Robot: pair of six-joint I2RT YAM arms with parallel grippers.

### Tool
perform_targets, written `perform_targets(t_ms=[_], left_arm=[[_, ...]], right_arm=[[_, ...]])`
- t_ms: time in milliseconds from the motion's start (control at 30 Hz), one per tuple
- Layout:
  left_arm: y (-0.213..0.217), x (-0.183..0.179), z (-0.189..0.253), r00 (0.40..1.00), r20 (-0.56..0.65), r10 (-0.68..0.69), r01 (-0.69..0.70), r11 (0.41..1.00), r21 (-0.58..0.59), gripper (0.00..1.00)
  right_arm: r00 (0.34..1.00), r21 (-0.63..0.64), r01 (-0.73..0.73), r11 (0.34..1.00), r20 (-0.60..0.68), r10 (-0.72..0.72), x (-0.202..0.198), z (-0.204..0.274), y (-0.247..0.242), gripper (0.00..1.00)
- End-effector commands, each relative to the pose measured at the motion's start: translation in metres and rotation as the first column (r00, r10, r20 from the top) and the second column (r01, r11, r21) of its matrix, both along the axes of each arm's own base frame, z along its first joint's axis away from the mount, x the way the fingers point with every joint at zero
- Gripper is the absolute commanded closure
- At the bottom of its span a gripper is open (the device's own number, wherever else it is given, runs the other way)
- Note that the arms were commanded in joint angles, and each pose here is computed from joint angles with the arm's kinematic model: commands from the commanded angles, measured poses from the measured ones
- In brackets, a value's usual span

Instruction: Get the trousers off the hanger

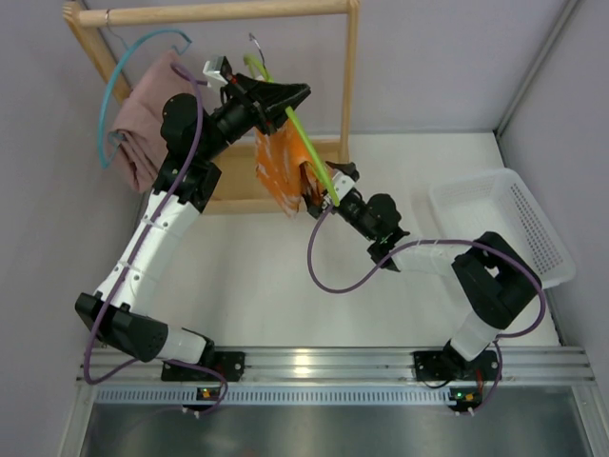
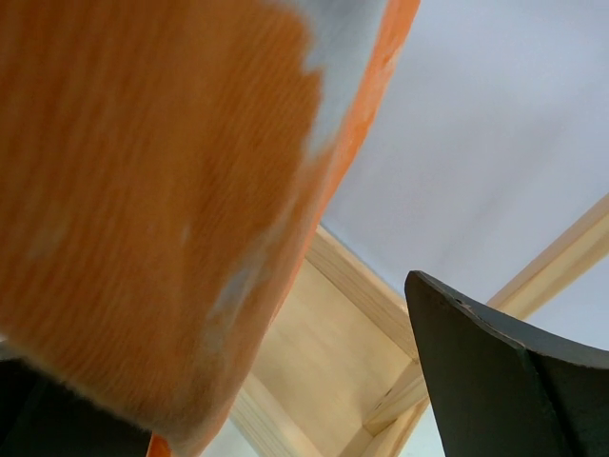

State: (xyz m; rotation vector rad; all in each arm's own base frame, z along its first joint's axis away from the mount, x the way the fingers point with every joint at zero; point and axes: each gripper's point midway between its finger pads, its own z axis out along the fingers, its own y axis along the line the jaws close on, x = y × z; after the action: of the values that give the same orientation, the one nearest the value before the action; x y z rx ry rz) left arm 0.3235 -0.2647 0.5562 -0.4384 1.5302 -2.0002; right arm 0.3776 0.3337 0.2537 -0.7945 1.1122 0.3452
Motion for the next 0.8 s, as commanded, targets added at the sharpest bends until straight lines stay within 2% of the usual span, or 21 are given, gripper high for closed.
perform_targets(t_ms=[0,400,500,533,633,667,700,733,767], left_arm=[[0.019,-0.05,0.071,0.975,0.222,-0.001,0.027,0.993,-0.115,1.0],[0.012,-0.04,0.055,0.985,0.171,-0.007,0.025,0.994,-0.104,1.0],[0.011,-0.039,0.055,0.985,0.172,-0.008,0.027,0.994,-0.104,1.0],[0.01,-0.038,0.054,0.986,0.169,-0.01,0.028,0.994,-0.103,1.0],[0.008,-0.038,0.051,0.986,0.168,-0.01,0.026,0.995,-0.094,1.0],[0.009,-0.038,0.05,0.986,0.169,-0.007,0.023,0.995,-0.093,1.0],[0.008,-0.037,0.047,0.987,0.163,-0.006,0.021,0.996,-0.09,1.0],[0.008,-0.035,0.044,0.987,0.16,-0.003,0.016,0.996,-0.084,1.0],[0.008,-0.035,0.043,0.987,0.158,-0.002,0.015,0.997,-0.081,1.0]], right_arm=[[0.992,0.135,0.001,0.991,0.122,-0.018,0.007,0.064,-0.001,0.01],[0.98,0.307,-0.035,0.951,0.197,-0.027,0.001,0.137,-0.006,0.01],[0.975,0.304,-0.042,0.952,0.221,-0.028,-0.001,0.142,-0.005,0.07],[0.974,0.308,-0.033,0.951,0.223,-0.039,0.0,0.143,-0.007,0.14],[0.969,0.323,-0.025,0.946,0.241,-0.057,0.0,0.151,-0.011,0.25],[0.967,0.328,-0.024,0.944,0.246,-0.061,-0.001,0.153,-0.013,0.39],[0.967,0.332,-0.024,0.943,0.247,-0.062,-0.001,0.155,-0.014,0.46],[0.966,0.345,-0.016,0.939,0.247,-0.075,-0.001,0.159,-0.017,0.63],[0.966,0.354,-0.013,0.935,0.246,-0.079,-0.002,0.162,-0.019,0.72]])
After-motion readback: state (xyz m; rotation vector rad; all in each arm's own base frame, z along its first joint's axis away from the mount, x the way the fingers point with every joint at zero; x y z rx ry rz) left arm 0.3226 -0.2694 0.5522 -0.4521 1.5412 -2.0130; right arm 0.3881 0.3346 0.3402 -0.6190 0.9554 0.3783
